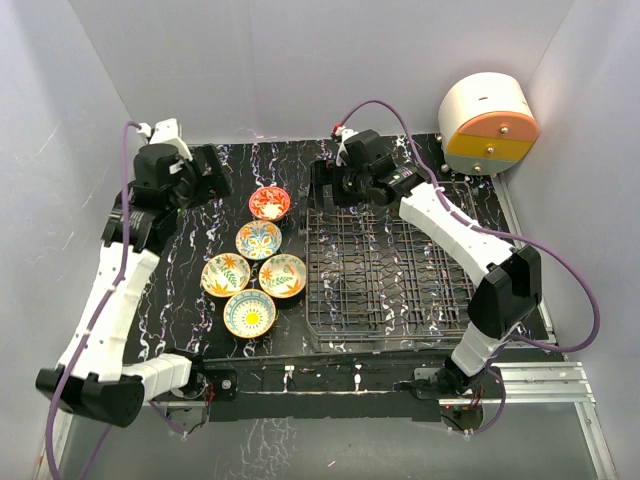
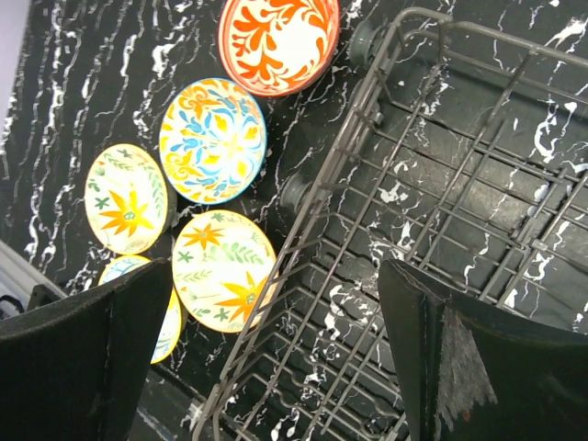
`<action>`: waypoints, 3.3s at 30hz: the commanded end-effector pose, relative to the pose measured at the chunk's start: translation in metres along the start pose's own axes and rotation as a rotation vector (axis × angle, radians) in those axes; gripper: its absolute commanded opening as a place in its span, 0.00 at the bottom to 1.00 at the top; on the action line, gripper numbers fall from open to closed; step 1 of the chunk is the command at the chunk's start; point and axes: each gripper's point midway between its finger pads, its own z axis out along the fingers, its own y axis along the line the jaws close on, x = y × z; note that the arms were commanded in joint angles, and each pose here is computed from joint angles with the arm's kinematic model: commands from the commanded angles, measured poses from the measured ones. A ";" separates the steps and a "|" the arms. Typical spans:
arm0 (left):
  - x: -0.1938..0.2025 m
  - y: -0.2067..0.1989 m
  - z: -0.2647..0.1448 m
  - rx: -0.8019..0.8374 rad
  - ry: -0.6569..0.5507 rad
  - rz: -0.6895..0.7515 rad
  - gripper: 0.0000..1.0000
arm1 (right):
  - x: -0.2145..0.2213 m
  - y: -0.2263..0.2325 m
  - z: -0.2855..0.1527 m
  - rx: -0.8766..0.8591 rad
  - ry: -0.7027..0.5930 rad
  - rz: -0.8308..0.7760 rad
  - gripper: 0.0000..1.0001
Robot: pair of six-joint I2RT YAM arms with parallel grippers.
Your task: Load the bowls into the dish rack
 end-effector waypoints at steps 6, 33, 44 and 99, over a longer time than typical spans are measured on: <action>-0.021 0.017 -0.064 -0.072 -0.063 -0.022 0.97 | -0.014 0.068 -0.038 -0.331 -0.080 0.033 0.99; -0.056 0.051 -0.175 -0.191 -0.236 -0.165 0.97 | 0.126 0.146 0.084 0.074 0.216 -0.043 0.58; -0.036 0.038 -0.195 -0.076 -0.195 -0.200 0.97 | 0.152 0.120 0.122 0.270 0.229 -0.022 0.54; -0.033 0.030 -0.194 -0.035 -0.171 -0.157 0.97 | 0.058 0.175 0.034 0.088 -0.034 -0.035 0.08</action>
